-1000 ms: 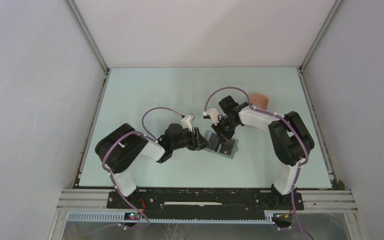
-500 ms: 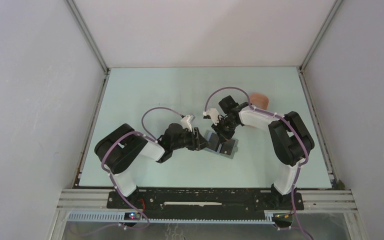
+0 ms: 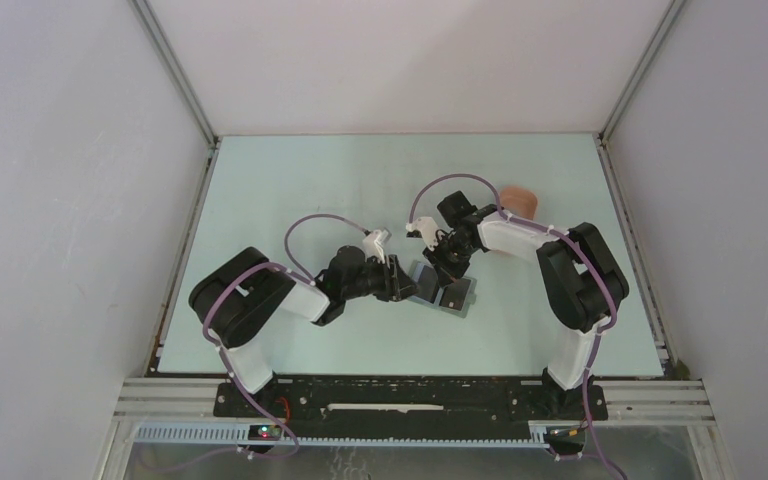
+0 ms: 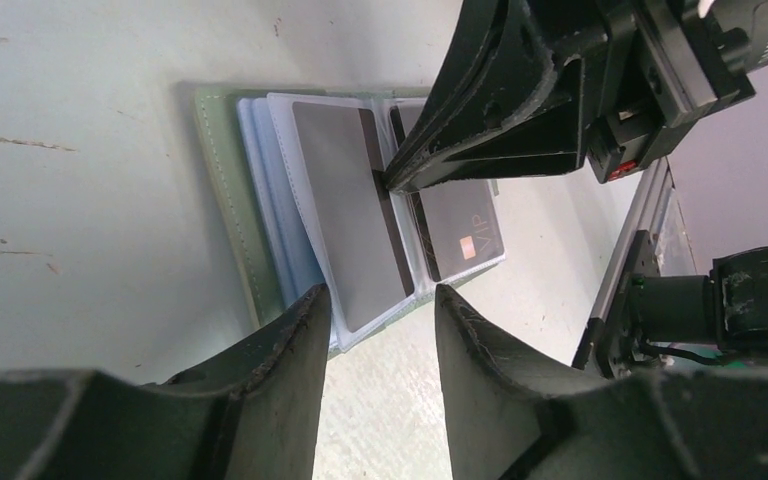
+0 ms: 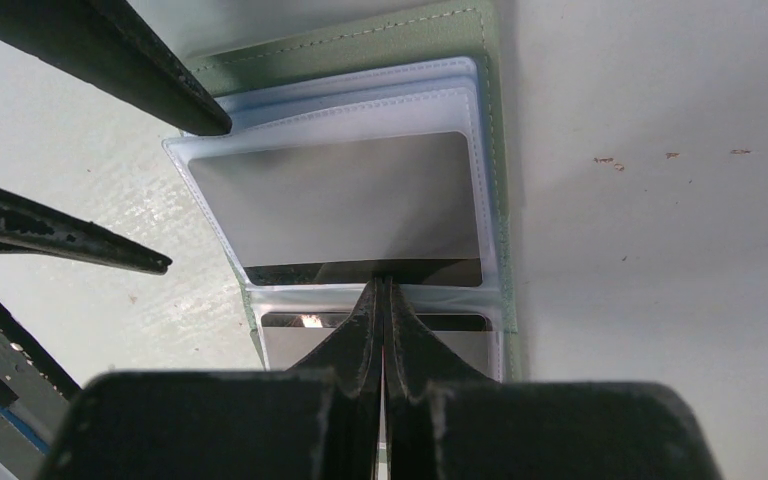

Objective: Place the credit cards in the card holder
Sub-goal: Turn over the card slot in the card holder.

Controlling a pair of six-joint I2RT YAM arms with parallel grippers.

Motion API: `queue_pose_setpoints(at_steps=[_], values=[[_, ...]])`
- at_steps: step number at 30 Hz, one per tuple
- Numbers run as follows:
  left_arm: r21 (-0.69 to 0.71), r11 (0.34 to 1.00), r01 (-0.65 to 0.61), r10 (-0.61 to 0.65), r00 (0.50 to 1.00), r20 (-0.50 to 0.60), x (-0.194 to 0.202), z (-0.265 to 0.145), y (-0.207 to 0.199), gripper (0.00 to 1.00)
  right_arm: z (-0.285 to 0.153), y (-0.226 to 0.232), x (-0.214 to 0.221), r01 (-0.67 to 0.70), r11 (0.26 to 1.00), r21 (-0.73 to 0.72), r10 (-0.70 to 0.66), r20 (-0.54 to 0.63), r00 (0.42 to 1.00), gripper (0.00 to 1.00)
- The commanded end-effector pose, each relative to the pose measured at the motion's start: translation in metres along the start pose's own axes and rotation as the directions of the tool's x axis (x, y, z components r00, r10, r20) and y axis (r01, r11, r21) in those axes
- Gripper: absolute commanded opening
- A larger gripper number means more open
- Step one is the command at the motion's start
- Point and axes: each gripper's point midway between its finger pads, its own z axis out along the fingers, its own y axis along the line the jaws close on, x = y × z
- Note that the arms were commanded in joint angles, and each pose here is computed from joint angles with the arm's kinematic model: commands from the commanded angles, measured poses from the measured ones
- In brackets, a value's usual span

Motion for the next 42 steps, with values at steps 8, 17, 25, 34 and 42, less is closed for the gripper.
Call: queue_pose_setpoints(at_steps=[8,17,25,34,42], values=[[0.18,0.984,-0.011,0.004,0.999,0.038,-0.027,0.008,-0.05,0.47,-0.021,0.001,-0.023,0.001,1.0,-0.012,0.001,0.093,0.996,0.01],[0.225,0.974,0.006,-0.012,1.0,0.025,-0.025,0.015,-0.063,0.47,-0.045,0.007,-0.031,0.008,0.997,-0.071,0.004,0.168,0.986,0.08],[0.237,0.972,0.007,-0.007,1.0,-0.001,-0.019,0.024,-0.07,0.48,-0.085,0.004,-0.031,0.006,0.996,-0.088,0.015,0.236,0.972,0.15],[0.26,0.965,0.023,0.012,0.992,-0.129,0.012,0.06,-0.095,0.52,-0.146,-0.015,-0.029,-0.056,0.997,-0.043,0.068,0.38,0.922,0.16],[0.285,0.957,-0.045,0.072,0.994,-0.086,0.002,0.056,-0.12,0.52,-0.197,-0.023,-0.022,-0.102,0.995,-0.004,0.09,0.511,0.855,0.16]])
